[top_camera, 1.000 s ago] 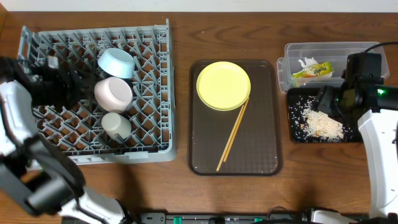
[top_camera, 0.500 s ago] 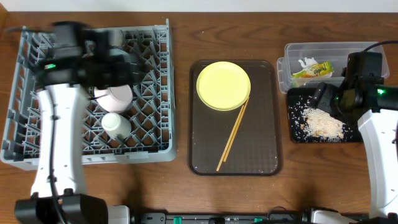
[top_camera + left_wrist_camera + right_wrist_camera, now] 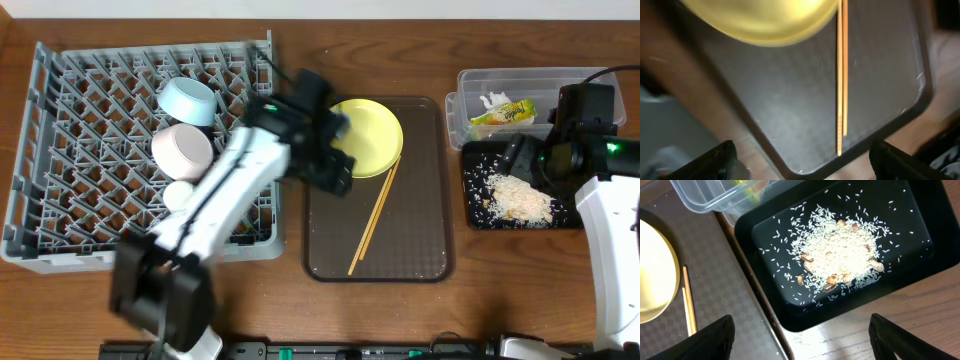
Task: Sort waste into correct bins and load items into the dishwasher rack
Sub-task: 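Reach left gripper to the tray and grasp one wooden chopstick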
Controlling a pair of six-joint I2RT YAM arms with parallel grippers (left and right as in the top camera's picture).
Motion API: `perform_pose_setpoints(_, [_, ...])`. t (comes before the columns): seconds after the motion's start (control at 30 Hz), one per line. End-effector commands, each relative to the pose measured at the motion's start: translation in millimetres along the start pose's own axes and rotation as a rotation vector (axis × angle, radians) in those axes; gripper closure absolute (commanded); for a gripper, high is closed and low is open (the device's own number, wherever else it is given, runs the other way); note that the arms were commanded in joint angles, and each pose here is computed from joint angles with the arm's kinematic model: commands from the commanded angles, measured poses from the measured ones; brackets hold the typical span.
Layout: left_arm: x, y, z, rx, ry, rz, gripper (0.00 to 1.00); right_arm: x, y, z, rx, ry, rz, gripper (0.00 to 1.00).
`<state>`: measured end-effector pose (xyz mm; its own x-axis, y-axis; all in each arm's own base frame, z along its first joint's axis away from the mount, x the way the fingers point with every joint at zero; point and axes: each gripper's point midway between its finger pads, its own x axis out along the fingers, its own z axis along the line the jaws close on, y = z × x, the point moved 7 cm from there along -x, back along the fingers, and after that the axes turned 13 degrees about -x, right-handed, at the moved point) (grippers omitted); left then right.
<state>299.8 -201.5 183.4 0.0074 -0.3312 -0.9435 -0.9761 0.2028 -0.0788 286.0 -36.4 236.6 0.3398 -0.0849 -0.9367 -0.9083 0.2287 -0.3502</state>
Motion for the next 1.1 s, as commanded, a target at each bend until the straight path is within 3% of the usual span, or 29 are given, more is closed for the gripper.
perform_pose_setpoints(0.0, [35.1, 11.5, -6.6, 0.041, -0.053, 0.109, 0.14, -4.0, -0.1, -1.8, -0.013, -0.001, -0.006, 0.16])
perform_pose_setpoints(0.33, [103.5, 34.8, -27.7, 0.122, -0.115, 0.286, 0.14, -3.9, 1.3, -1.9, -0.013, 0.0, 0.001, 0.16])
perform_pose_setpoints(0.5, [121.4, 30.4, -18.0, 0.093, -0.275, 0.236, 0.15, -4.0, 1.8, -2.2, -0.013, 0.001, 0.004, 0.16])
perform_pose_setpoints(1.07, [128.2, 33.2, -33.3, 0.11, -0.28, 0.195, 0.16, -3.9, 3.2, -2.5, -0.017, 0.002, 0.012, 0.16])
